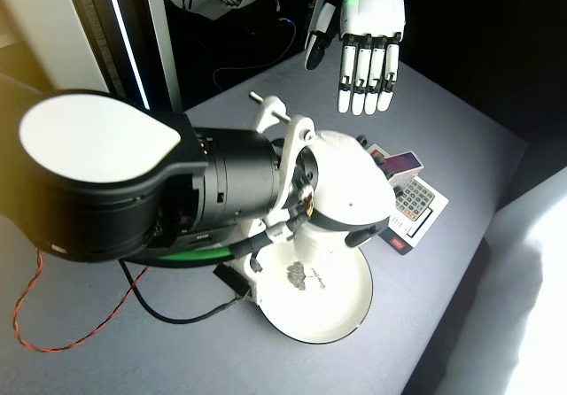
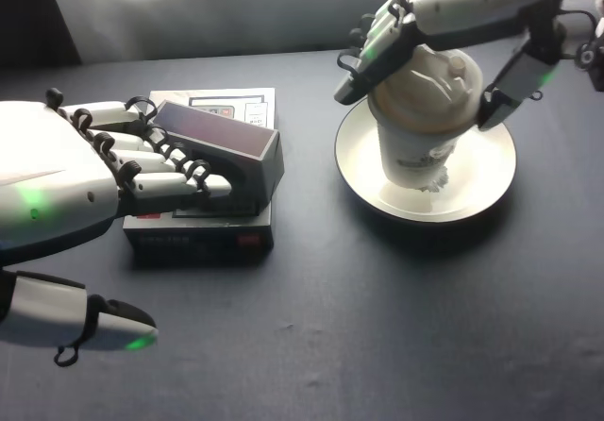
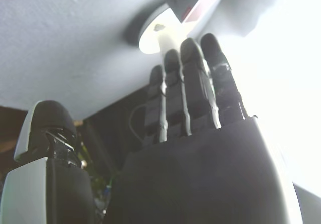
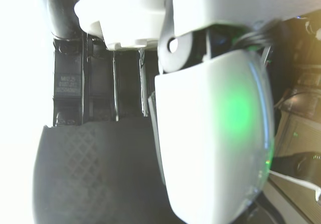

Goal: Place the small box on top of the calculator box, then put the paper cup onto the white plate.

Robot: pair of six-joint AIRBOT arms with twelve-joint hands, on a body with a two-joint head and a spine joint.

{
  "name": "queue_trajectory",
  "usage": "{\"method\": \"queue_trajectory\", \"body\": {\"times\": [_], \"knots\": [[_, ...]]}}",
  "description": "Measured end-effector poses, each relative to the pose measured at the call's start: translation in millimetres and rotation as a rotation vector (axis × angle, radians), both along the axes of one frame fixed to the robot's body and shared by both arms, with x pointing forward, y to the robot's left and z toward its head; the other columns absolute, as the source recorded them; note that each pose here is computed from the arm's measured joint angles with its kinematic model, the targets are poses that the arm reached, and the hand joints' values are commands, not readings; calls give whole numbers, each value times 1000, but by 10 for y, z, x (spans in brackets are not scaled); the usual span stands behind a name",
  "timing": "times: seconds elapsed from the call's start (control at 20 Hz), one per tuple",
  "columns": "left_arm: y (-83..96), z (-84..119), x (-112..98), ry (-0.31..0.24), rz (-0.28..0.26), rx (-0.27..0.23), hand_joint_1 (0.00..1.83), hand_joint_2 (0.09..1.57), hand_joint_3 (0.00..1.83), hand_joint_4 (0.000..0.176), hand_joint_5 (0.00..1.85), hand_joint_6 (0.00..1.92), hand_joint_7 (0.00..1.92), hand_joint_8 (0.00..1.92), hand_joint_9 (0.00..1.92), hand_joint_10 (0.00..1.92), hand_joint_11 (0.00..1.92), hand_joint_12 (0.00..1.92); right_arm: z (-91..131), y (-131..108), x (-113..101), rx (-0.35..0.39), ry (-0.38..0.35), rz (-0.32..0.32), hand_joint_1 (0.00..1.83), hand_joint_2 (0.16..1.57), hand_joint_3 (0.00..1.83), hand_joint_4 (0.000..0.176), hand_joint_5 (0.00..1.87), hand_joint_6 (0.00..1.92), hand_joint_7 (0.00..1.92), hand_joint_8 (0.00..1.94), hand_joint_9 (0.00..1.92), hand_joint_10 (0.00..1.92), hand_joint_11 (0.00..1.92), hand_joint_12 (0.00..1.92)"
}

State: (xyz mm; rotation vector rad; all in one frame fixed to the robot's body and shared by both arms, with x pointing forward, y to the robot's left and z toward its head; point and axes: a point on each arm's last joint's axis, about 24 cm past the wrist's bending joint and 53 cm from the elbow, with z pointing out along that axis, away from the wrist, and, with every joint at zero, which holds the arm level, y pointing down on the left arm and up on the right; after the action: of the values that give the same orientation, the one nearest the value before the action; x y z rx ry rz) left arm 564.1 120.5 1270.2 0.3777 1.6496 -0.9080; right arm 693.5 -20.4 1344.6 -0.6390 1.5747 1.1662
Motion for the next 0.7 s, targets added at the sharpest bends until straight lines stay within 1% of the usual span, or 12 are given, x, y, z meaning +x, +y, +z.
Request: {"method": "queue_trajectory", "body": {"times": [0.05,0.1,0.2,0.25,0.3,0.35,0.4,0.5,0.55,0.65,0.7], "knots": [[-1,1,-1,-1,-1,0,374,1124,0,0,202,5,300,8,303,7,0,721,-11,-4,65,3,19,-12,1484,1126,0,0,894,1089,983,903,783,1124,825,1566],[0,0,0,0,0,0,408,1127,0,0,207,6,306,8,308,8,0,737,-18,-11,126,10,38,-24,1484,1131,0,0,889,1106,974,912,773,1137,808,1582],[1,-1,1,0,0,1,415,1127,0,0,209,6,307,8,309,8,0,741,-15,-33,222,18,55,-42,1483,1132,0,0,888,1110,972,915,770,1140,805,1585],[0,0,0,0,0,1,405,1126,0,0,228,9,323,10,328,11,0,782,-19,-52,286,27,80,-56,1485,1122,0,0,899,1070,1000,884,801,1098,827,1564],[0,1,0,0,0,0,405,1126,0,0,228,9,323,10,328,11,0,782,-26,-63,324,31,93,-63,1485,1122,0,0,899,1070,1000,884,801,1098,827,1564],[0,0,0,0,0,0,406,1132,1,0,223,4,319,5,315,4,0,753,-52,-73,367,29,100,-73,1482,1134,4,0,862,1138,966,940,759,1141,820,1572],[0,0,0,0,0,0,399,1140,3,0,205,3,302,3,295,3,0,700,-79,-72,378,25,105,-76,1483,1133,0,0,869,1125,970,936,768,1131,830,1560],[0,-1,0,0,0,1,368,1148,5,0,195,1,287,0,283,0,0,683,-118,-79,401,23,113,-83,1483,1128,0,0,893,1095,968,914,777,1134,830,1560],[0,0,0,0,0,0,388,1140,1,0,201,3,294,5,286,4,0,663,-153,-76,398,20,120,-82,1480,1141,0,0,886,1137,933,926,755,1170,795,1593],[0,1,0,0,0,0,391,1136,0,0,196,1,288,2,284,3,0,667,-224,-75,401,13,132,-83,1479,1147,0,0,864,1172,914,929,753,1198,792,1599],[0,0,0,0,0,0,372,1130,0,0,196,1,294,4,292,6,0,672,-237,-79,405,17,138,-85,1481,1138,0,0,880,1135,944,906,767,1170,804,1585]]}}
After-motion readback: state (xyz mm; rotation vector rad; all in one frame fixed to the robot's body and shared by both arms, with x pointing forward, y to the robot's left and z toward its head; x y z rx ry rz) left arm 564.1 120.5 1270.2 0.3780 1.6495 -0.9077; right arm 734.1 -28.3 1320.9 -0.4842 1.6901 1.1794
